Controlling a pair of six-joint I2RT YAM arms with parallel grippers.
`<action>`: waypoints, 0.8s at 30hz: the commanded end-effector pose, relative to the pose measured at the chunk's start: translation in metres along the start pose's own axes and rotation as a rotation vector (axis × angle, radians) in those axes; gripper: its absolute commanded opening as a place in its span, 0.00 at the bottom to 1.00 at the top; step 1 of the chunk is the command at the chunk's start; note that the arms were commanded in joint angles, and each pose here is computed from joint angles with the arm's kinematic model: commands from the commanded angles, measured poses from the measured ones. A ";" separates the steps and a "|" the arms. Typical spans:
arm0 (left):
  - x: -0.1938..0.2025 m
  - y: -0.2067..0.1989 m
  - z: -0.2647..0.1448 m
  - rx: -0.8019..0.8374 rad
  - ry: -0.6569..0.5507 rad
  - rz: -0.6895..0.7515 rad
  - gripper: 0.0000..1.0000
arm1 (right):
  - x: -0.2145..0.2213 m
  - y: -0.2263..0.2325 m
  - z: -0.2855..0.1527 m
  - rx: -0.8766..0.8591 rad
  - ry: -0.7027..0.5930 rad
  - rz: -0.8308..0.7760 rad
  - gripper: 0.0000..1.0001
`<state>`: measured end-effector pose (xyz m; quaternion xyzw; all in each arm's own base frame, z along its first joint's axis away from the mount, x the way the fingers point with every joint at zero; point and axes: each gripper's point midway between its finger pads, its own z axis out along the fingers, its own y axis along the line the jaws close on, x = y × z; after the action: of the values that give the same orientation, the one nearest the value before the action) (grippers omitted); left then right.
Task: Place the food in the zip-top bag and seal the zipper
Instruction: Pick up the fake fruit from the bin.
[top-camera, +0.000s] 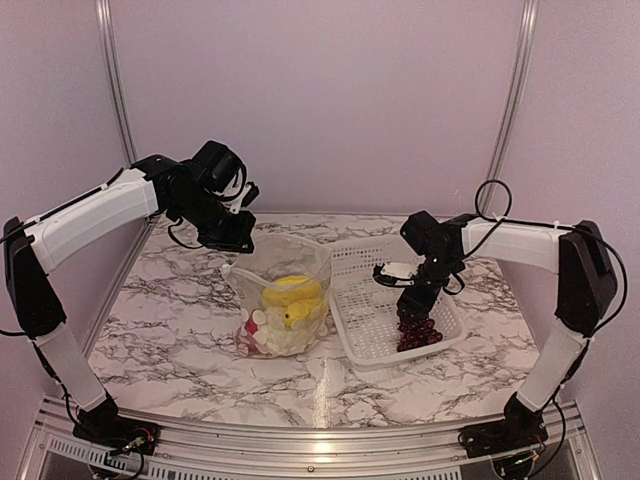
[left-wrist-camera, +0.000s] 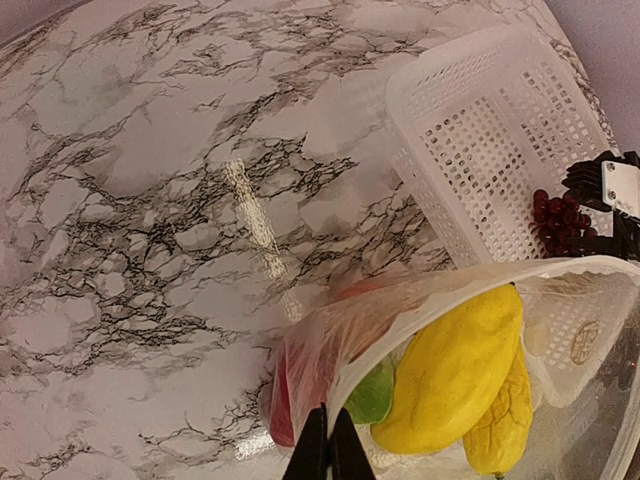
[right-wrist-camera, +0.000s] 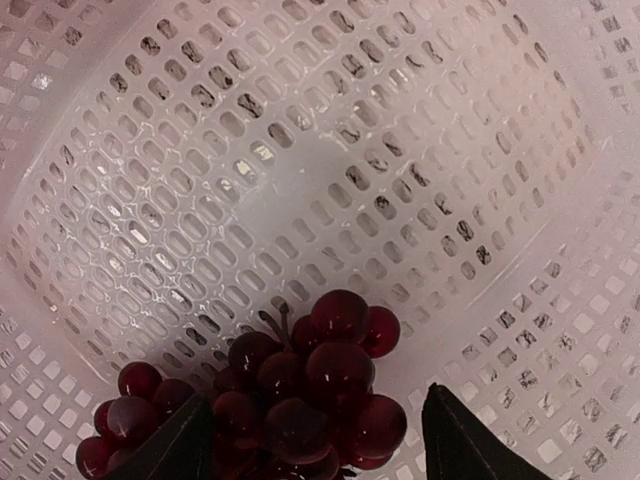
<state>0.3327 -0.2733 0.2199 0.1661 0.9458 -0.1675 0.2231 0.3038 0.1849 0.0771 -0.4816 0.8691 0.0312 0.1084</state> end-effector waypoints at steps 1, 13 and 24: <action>0.002 0.003 0.001 -0.002 0.004 0.001 0.00 | 0.005 -0.013 0.009 0.031 0.025 0.083 0.67; 0.002 0.001 0.001 0.006 0.005 0.001 0.00 | -0.017 -0.005 0.015 -0.076 0.004 0.076 0.18; 0.003 0.002 0.006 0.004 0.016 -0.003 0.00 | -0.124 -0.009 -0.121 -0.097 -0.431 -0.108 0.00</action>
<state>0.3327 -0.2735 0.2199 0.1662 0.9457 -0.1680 0.2232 0.3538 0.2380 0.1424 -0.4844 0.8488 0.1077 0.1825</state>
